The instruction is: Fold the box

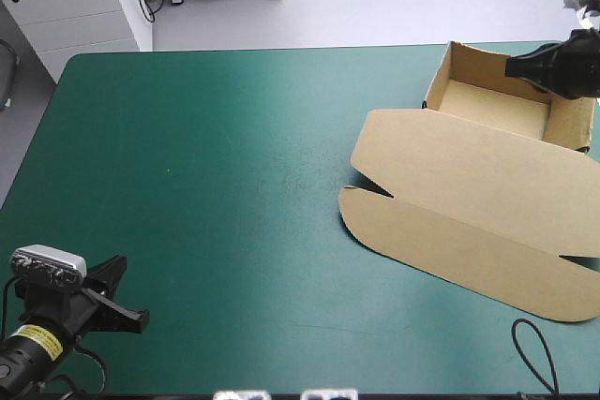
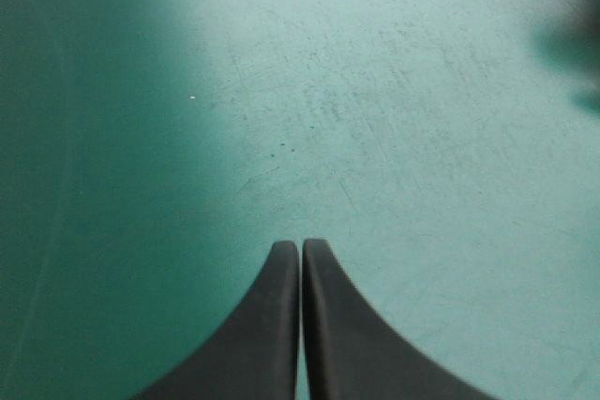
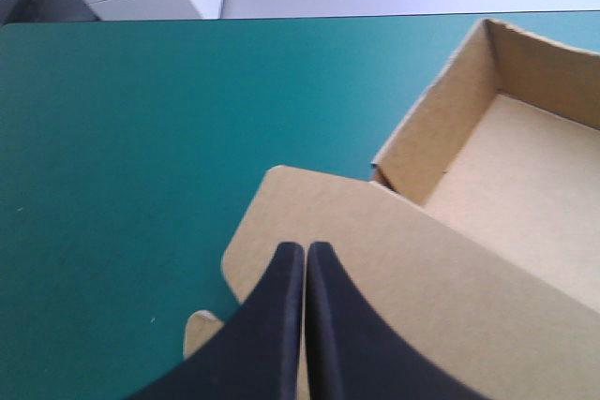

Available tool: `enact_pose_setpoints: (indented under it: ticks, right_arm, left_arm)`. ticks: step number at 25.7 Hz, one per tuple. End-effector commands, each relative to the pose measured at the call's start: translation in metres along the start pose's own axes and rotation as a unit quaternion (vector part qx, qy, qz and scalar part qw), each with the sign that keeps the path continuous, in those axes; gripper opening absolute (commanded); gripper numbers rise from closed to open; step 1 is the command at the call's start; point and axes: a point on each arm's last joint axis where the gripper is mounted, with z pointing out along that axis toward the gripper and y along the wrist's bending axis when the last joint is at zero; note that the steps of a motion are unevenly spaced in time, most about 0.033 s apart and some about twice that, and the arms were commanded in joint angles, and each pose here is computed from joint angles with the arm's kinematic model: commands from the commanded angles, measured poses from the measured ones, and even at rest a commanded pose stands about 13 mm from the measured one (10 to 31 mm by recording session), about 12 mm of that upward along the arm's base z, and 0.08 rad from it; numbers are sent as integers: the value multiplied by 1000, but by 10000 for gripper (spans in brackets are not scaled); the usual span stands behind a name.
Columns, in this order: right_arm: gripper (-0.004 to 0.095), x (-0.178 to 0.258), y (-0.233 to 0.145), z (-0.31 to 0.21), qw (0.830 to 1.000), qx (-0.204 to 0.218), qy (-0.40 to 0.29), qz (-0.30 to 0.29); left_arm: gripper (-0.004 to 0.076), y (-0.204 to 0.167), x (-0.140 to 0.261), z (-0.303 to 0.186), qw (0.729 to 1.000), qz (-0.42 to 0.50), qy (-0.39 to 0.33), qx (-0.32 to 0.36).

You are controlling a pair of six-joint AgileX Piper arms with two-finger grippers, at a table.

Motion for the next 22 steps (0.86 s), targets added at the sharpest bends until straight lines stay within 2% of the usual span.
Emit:
enact_pose_setpoints:
  ticks: [1, 5, 9, 11, 14, 15, 19, 22]
  right_arm:
    - [-13, 10, 34, -14, 997, -50, -38, -43]
    - [-13, 39, 67, -8, 993, -70, -32, -88]
    - [-13, 72, 90, -12, 986, -57, -23, -154]
    - [-13, 88, 93, -19, 983, -39, -40, -174]
    - [-13, 111, 90, -33, 977, -5, -92, -191]
    - [-13, 132, 84, -38, 973, 18, -112, -200]
    - [-13, 198, 69, -36, 973, 38, -119, -195]
    - [-13, 228, 63, -37, 972, 44, -142, -184]
  left_arm:
    - [-8, -1, -12, -3, 999, 1, -38, 5]
    - [-8, -1, -12, -3, 999, -1, -37, 6]
    - [-8, -1, -12, -3, 999, -1, -37, 7]
    - [-8, -1, -12, -3, 999, -1, -37, 7]
    - [-8, -1, -12, -3, 999, -1, -37, 7]
    - [-8, -1, -12, -3, 999, 0, -37, 6]
    - [-8, -1, -12, -3, 999, 3, -42, 6]
    - [-8, -1, -10, -7, 997, 7, -79, 14]
